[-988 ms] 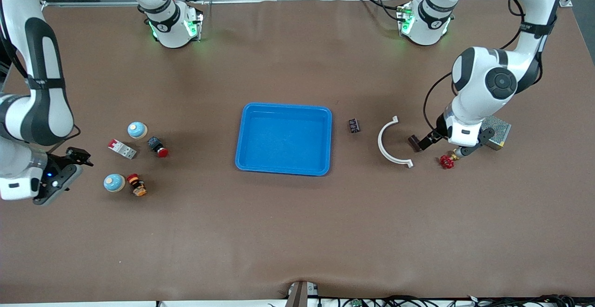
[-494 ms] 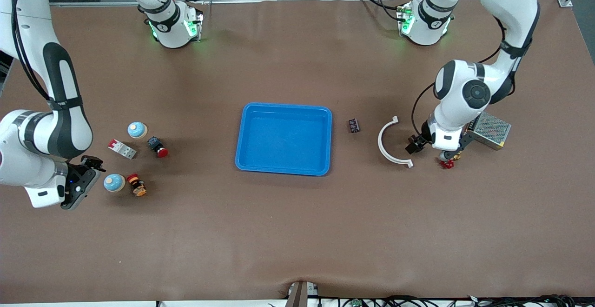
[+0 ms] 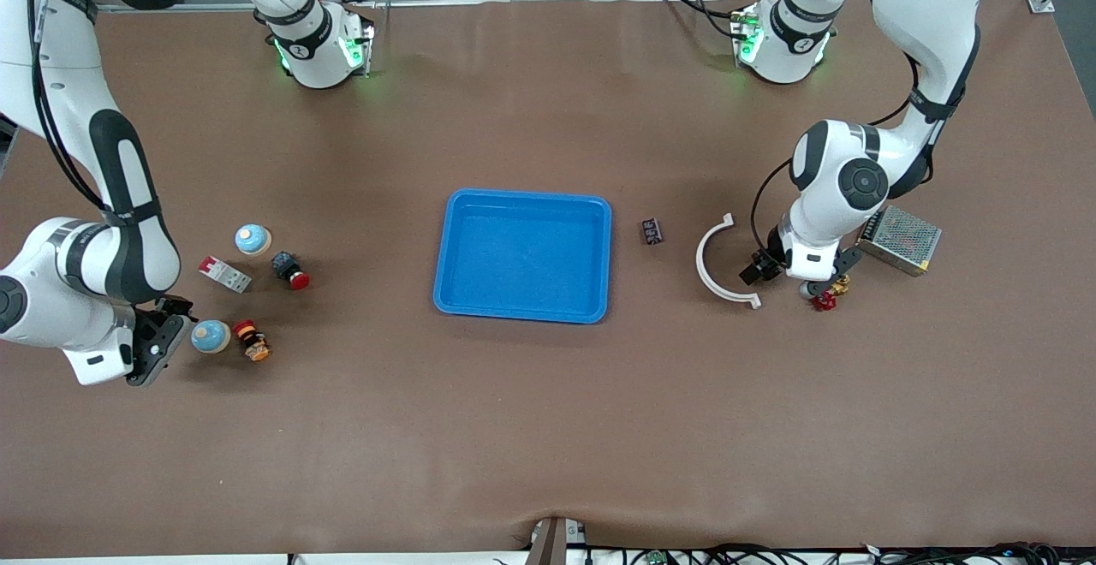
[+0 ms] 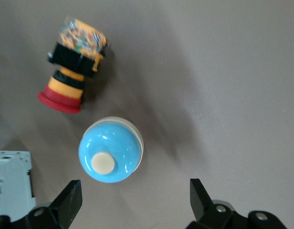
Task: Place electrolytic capacitor and blue bell in tray
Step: 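Grasp the brown capacitor with the left gripper while the right grasps a bell, then carry the capacitor and blue bell over the blue tray with both grippers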
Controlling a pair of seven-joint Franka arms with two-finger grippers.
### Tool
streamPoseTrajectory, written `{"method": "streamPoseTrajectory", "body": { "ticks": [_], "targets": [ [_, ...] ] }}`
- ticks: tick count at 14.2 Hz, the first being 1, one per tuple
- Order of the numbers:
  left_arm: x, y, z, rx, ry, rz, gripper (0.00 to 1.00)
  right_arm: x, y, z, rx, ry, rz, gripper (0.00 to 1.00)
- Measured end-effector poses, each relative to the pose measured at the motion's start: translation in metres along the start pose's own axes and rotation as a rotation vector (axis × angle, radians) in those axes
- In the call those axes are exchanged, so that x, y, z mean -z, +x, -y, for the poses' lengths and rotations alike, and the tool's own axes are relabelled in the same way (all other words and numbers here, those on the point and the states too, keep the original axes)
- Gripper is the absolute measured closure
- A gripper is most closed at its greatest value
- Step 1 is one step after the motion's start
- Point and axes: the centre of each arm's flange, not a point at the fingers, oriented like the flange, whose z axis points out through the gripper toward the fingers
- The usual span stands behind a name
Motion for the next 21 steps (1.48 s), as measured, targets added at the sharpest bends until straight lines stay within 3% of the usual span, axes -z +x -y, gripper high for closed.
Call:
{"method": "streamPoseTrajectory", "body": {
  "ticks": [7,9,10,15,17,20,21],
  "targets": [
    [-0.015,-0.009,0.016,-0.021,0.011,-0.011,0.00,-0.019,0.015,0.012,0.003,0.042,-0.035,0.00],
    [-0.019,-0.010,0.018,-0.021,0.011,-0.010,0.06,-0.023,0.019,0.016,-0.001,0.054,-0.046,0.00],
    [-0.019,-0.010,0.018,-0.022,0.012,-0.009,0.11,-0.026,0.019,0.018,-0.002,0.053,-0.048,0.00],
    [-0.018,-0.010,0.016,-0.055,0.015,-0.025,0.64,-0.040,0.013,0.025,-0.010,0.038,-0.050,0.00],
    [-0.017,-0.010,0.015,-0.061,0.015,-0.029,0.70,-0.040,0.012,0.025,-0.011,0.038,-0.050,0.00],
    [-0.008,-0.008,0.013,-0.044,0.020,-0.030,0.70,-0.038,0.013,0.024,-0.011,0.032,-0.053,0.30],
    [0.000,-0.009,0.011,-0.007,0.025,-0.030,0.70,-0.036,0.014,0.023,-0.012,0.030,-0.054,0.34]
  ]
}}
